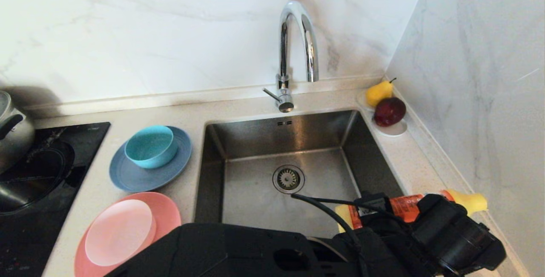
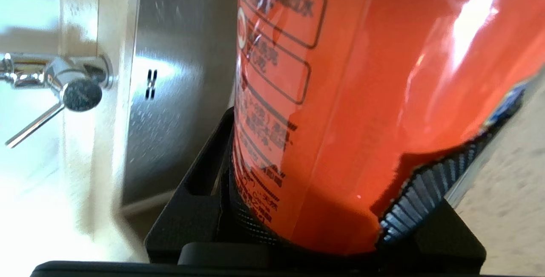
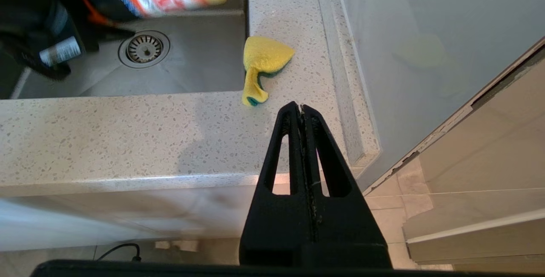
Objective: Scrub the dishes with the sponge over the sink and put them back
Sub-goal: Squeeze it onto the sponge
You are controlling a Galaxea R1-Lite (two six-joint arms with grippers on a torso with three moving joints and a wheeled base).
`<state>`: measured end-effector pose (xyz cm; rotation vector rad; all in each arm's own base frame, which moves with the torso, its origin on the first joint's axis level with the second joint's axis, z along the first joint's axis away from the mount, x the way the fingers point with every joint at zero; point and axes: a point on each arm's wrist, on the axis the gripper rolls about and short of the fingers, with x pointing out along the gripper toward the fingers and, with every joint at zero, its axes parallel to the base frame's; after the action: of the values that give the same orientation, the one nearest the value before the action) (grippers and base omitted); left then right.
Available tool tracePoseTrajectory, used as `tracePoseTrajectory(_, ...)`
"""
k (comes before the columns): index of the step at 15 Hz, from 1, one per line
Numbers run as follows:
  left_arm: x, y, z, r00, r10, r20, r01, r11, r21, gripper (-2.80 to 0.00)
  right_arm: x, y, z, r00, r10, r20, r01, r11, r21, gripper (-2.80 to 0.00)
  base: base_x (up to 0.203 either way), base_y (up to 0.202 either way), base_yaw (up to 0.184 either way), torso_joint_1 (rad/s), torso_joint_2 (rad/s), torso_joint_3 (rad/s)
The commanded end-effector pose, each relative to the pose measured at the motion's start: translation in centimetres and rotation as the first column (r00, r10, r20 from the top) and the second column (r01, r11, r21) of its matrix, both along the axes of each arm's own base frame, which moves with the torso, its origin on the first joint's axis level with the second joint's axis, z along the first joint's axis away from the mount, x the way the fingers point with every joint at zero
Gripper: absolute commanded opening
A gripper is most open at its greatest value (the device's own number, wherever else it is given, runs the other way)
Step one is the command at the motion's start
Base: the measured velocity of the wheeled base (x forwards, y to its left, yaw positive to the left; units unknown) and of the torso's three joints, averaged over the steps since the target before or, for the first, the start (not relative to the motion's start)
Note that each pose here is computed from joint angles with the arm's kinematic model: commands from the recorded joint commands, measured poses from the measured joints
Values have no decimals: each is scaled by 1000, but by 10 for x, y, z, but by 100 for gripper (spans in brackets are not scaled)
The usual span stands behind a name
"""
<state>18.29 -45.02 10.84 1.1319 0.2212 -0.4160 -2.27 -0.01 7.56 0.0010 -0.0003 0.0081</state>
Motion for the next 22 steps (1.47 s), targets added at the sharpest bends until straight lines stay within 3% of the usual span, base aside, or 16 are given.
tracePoseTrajectory(1,1,-2,-14,1000,16,1,-16,998,54,-280,0,0,0,1000,1,0,-1,1000,1,-280,0,0,0,0,0,0)
tracePoseTrajectory(4,3,-6,-23,1000,21,2,-21,997,71,-280,0,0,0,1000,1,0,-1,1000,1,-280,0,0,0,0,0,0)
tracePoseTrajectory(10,6,-10,-34,998,52,17,-54,986,156,-280,0,0,0,1000,1,0,-1,1000,1,-280,0,0,0,0,0,0)
tracePoseTrajectory(14,6,-11,-38,998,56,17,-58,984,170,-280,0,0,0,1000,1,0,-1,1000,1,-280,0,0,0,0,0,0)
tracePoseTrajectory(19,6,-8,-47,994,95,46,-103,963,250,-280,0,0,0,1000,1,0,-1,1000,1,-280,0,0,0,0,0,0)
tracePoseTrajectory(22,6,-8,-47,994,97,49,-107,961,255,-280,0,0,0,1000,1,0,-1,1000,1,-280,0,0,0,0,0,0)
